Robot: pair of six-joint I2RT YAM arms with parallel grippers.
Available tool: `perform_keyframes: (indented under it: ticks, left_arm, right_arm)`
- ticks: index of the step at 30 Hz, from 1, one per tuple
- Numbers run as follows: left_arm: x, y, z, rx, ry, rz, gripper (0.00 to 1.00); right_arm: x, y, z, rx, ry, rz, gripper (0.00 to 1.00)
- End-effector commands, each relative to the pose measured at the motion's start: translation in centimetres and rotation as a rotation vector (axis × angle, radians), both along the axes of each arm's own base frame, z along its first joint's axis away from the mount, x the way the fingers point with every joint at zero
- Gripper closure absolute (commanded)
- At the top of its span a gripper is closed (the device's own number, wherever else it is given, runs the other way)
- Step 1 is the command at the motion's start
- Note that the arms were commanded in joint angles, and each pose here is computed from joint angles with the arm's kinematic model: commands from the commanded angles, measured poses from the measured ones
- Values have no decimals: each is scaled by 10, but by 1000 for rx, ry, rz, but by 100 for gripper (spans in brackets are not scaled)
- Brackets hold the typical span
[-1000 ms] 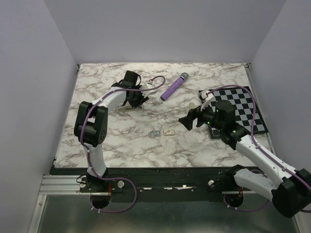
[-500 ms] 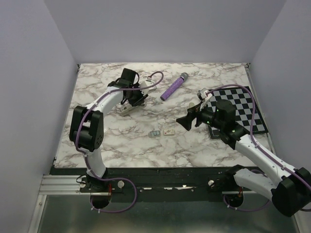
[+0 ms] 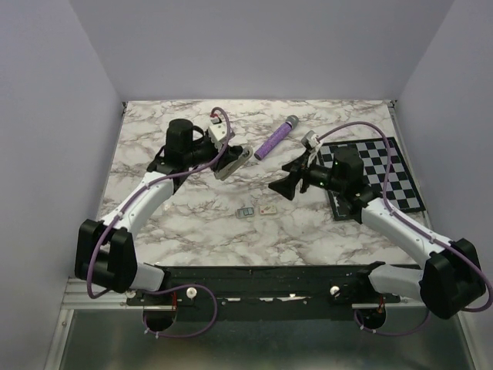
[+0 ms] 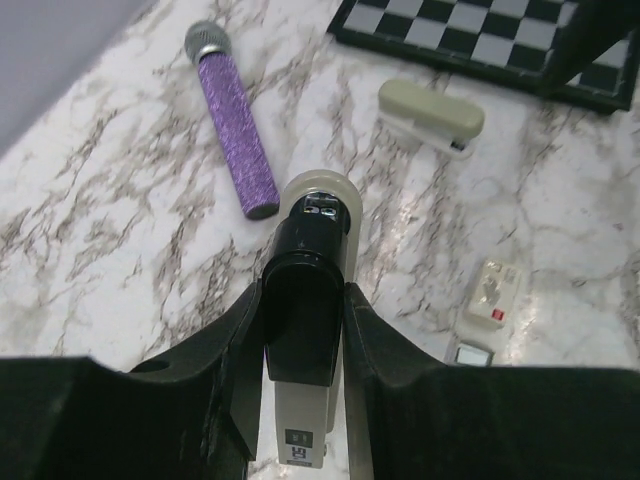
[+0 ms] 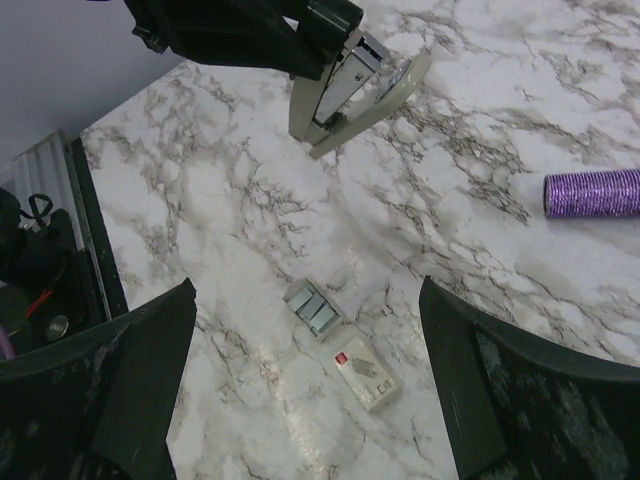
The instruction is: Load the staples into the stapler
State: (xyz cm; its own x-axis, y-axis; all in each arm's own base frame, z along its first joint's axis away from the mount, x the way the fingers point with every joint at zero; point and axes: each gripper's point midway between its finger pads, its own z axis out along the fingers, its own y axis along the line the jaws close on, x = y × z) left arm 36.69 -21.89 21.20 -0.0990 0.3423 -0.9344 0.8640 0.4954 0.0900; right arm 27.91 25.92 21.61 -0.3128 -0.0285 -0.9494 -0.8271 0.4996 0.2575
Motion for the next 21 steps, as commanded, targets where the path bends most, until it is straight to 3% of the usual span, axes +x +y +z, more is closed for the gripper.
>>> perform_keyframes:
  ticks: [1,9,16,21]
  left_arm:
    - [-32,-26,87,-286,-200,-165,100]
    - [-63,-40,119,-393,-300,-194,100]
    - [-85,-48,134,-417,-342,-247,100]
    - [-101,-51,137,-420,-353,-319,100]
  right_arm:
    - [-6,22,38,53,-145,184,0]
    - [13,35,63,66,-171,142,1]
    - [24,46,64,53,-142,86,10]
    - [10,51,65,45,-189,186,13]
